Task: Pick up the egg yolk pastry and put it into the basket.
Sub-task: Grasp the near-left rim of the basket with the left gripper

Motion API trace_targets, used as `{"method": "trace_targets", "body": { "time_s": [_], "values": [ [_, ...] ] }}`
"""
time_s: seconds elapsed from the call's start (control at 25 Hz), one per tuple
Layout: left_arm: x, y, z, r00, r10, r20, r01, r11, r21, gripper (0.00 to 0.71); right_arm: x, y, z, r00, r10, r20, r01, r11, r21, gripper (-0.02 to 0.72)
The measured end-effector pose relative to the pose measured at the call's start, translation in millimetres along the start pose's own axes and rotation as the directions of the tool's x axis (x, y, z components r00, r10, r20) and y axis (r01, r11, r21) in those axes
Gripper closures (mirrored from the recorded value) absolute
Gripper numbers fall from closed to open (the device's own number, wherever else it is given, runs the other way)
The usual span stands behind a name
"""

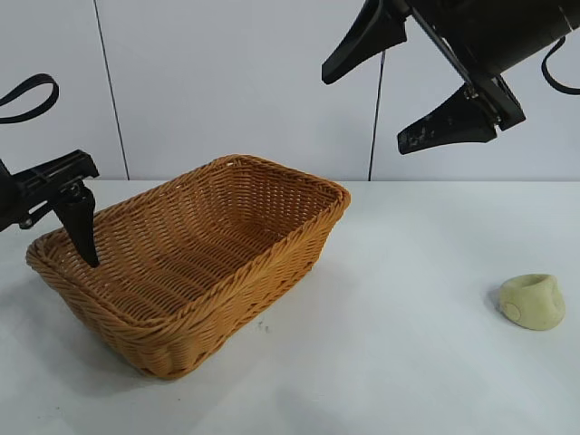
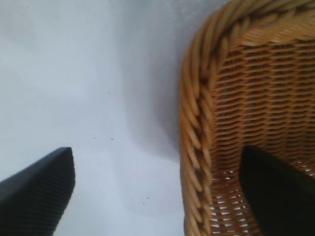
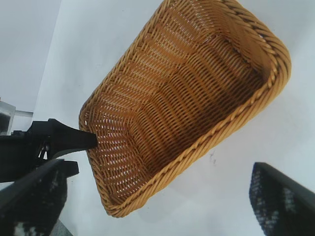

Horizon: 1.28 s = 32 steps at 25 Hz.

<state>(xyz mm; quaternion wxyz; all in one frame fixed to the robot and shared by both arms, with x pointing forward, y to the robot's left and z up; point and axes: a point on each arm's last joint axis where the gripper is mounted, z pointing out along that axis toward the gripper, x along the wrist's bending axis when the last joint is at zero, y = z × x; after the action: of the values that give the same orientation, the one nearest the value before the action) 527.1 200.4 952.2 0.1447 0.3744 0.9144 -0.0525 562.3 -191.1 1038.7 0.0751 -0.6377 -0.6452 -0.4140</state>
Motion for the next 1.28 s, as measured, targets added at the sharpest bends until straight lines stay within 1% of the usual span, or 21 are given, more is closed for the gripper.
{"method": "trace_targets", "body": {
  "time_s": [0.16,0.44,0.6,0.68,0.72,0.92,0.96,1.2,1.28],
  "values": [
    [-1.3,3.0,14.6,1.000,-0.002,-0.026,0.003,1.000,0.010,0.014,0.0,0.0,0.0,1.000,0.000,0.000,0.000,1.000,0.000,0.008],
    [2.9,5.2,44.9,0.997,0.006,-0.082,-0.003,0.999,0.040,0.014,0.0,0.1,0.0,1.000,0.000,0.000,0.000,1.000,-0.001,0.008],
    [1.6,5.0,47.1,0.998,0.000,-0.068,0.003,0.999,0.045,0.020,0.0,0.1,0.0,1.000,0.000,0.000,0.000,1.000,-0.001,0.008],
    [1.3,4.7,47.1,0.998,-0.007,-0.064,0.010,0.999,0.048,0.079,-0.1,0.2,0.0,1.000,0.000,0.001,0.000,1.000,-0.002,0.008],
    [1.2,4.6,47.1,0.998,-0.007,-0.063,0.011,0.999,0.048,0.137,-0.1,0.2,0.0,1.000,0.000,0.001,0.000,1.000,-0.002,0.008],
    [-0.4,5.0,46.7,0.998,-0.019,-0.053,0.021,0.999,0.046,0.536,-0.1,0.2,0.0,1.000,0.000,0.001,0.000,1.000,-0.002,0.008],
    [-0.7,4.8,46.8,0.998,-0.031,-0.050,0.034,0.998,0.048,0.563,-0.1,0.2,0.0,1.000,0.000,0.001,0.000,1.000,-0.002,0.008],
    [-1.2,3.7,45.3,0.998,-0.013,-0.064,0.018,0.997,0.069,0.567,-0.2,0.3,0.0,1.000,0.000,0.002,0.000,1.000,-0.004,0.008],
    [-6.1,5.1,41.3,0.998,0.017,-0.065,-0.012,0.997,0.082,0.567,-0.2,0.3,0.0,1.000,0.000,0.002,0.000,1.000,-0.004,0.008]
  ]
}}
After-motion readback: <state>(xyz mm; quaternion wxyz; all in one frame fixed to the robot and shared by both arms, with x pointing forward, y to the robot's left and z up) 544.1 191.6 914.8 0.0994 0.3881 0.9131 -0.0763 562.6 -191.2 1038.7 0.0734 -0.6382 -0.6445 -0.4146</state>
